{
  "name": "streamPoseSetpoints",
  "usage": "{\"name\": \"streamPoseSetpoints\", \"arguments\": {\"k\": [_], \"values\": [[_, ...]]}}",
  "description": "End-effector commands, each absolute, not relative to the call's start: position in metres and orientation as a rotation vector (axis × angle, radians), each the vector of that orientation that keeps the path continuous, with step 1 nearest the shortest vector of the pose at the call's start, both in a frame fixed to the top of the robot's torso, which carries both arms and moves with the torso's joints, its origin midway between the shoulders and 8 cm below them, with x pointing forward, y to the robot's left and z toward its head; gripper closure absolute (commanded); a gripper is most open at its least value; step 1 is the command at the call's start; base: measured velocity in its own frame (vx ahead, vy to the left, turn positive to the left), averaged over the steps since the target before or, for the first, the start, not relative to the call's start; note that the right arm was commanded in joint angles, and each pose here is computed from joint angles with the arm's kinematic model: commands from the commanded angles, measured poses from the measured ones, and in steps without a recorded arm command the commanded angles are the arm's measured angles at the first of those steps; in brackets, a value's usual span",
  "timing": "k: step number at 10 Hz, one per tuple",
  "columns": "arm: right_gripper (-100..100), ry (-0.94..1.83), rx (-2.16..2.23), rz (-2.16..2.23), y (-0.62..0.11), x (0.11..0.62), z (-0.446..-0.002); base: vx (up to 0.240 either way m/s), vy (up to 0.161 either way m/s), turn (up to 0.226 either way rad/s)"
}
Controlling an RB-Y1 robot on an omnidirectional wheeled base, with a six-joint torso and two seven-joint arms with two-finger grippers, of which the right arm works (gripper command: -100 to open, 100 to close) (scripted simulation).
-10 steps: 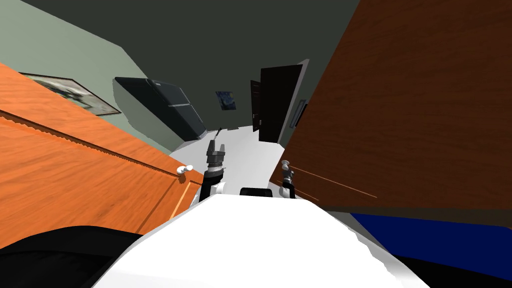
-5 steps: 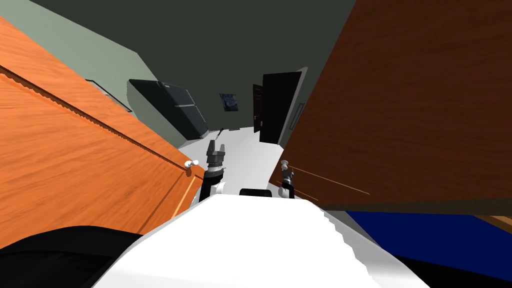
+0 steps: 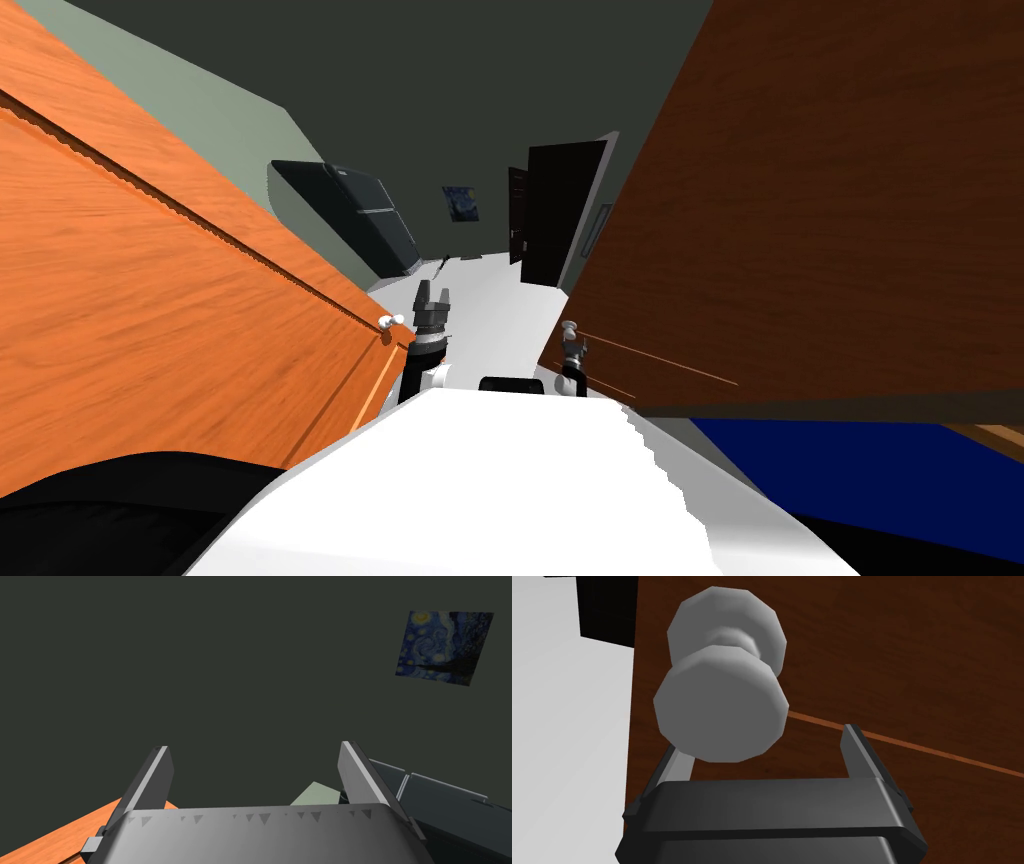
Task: Push the door open
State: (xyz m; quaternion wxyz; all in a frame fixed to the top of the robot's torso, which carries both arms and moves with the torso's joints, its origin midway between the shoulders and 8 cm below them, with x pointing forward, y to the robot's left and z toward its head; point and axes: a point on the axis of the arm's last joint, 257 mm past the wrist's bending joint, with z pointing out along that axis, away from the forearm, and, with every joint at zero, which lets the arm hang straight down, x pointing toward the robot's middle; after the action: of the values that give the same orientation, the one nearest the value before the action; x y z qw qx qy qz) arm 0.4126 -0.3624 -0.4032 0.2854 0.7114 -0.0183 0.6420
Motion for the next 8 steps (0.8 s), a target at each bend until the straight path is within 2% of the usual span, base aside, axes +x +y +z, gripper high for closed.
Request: {"name": "streamPoseSetpoints", "arguments": {"k": [1,8], "values": [[-100,-0.125,1.895,1.791,-0.352,0.419,-0.392,-0.073,0.009,0.087],[-100,-0.402,1.944,1.924,-0.33,0.416,-0.391,-0.086,0.02,0.043]]}}
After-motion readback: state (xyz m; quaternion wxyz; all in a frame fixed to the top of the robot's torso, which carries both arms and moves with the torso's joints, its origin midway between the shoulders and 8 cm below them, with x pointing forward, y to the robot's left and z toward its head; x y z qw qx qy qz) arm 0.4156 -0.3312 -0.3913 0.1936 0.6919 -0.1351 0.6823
